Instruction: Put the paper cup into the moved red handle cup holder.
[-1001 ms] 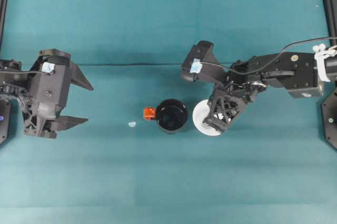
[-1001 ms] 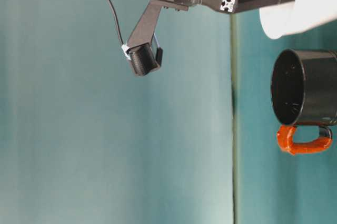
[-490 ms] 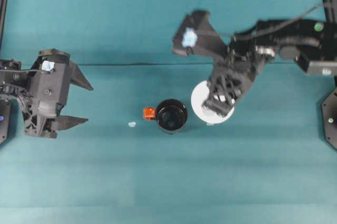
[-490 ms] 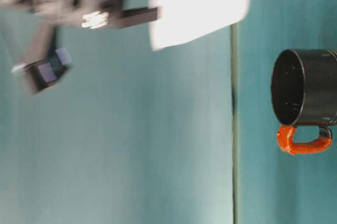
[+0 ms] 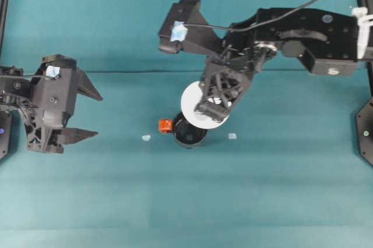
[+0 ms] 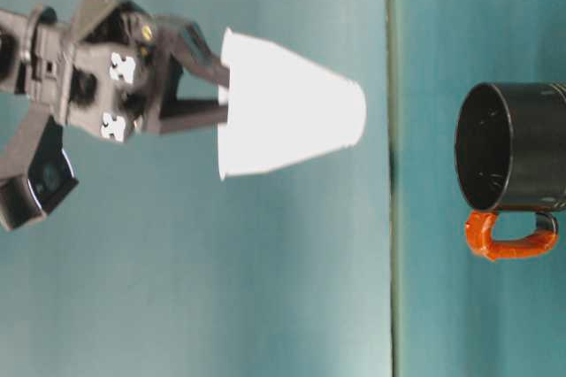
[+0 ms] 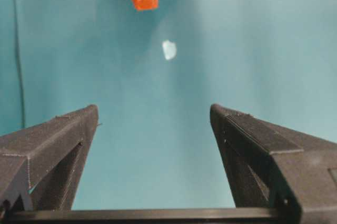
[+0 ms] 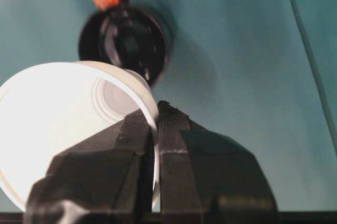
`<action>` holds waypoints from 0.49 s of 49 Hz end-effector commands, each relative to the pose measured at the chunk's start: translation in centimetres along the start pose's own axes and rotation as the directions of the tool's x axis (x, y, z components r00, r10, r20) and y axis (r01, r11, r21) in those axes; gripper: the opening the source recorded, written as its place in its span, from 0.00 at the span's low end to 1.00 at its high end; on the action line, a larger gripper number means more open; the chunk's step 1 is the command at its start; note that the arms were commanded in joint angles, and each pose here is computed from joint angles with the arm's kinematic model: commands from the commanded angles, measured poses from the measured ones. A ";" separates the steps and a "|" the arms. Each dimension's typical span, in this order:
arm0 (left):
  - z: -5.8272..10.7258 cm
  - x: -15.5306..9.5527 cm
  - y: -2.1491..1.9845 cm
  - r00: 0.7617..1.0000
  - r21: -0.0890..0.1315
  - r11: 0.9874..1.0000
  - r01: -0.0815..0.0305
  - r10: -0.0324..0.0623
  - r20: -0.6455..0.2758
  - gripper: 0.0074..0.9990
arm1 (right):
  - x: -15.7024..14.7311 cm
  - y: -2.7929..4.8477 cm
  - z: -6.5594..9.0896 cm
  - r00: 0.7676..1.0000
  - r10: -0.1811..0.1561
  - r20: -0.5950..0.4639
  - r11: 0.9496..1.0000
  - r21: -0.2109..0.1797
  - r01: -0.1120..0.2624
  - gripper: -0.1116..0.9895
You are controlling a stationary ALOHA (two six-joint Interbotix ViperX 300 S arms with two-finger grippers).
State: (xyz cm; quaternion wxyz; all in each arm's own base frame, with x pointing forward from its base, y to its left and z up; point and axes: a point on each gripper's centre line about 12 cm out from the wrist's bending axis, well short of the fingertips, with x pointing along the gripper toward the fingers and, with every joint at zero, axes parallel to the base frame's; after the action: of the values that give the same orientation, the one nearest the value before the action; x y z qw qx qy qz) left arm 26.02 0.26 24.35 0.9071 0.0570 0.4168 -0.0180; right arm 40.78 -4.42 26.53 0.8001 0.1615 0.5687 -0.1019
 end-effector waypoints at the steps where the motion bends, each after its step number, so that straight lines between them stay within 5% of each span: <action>1: 0.6 -0.5 -0.07 1.000 0.003 1.000 0.000 0.000 0.026 0.93 | -0.4 0.54 0.7 0.999 0.014 0.043 1.000 -0.018 -0.013 0.01; 24: 0.6 -0.4 -0.35 1.000 0.008 1.000 0.007 -0.007 0.027 0.92 | 5.6 0.48 0.8 1.000 0.000 0.006 1.000 -0.017 0.000 0.01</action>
State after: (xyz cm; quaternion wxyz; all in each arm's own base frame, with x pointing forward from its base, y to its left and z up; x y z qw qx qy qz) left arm 26.00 -0.10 24.39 0.9074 0.0578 0.4157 -0.0232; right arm 43.25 -4.25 21.83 0.7972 0.1587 0.5736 -0.1013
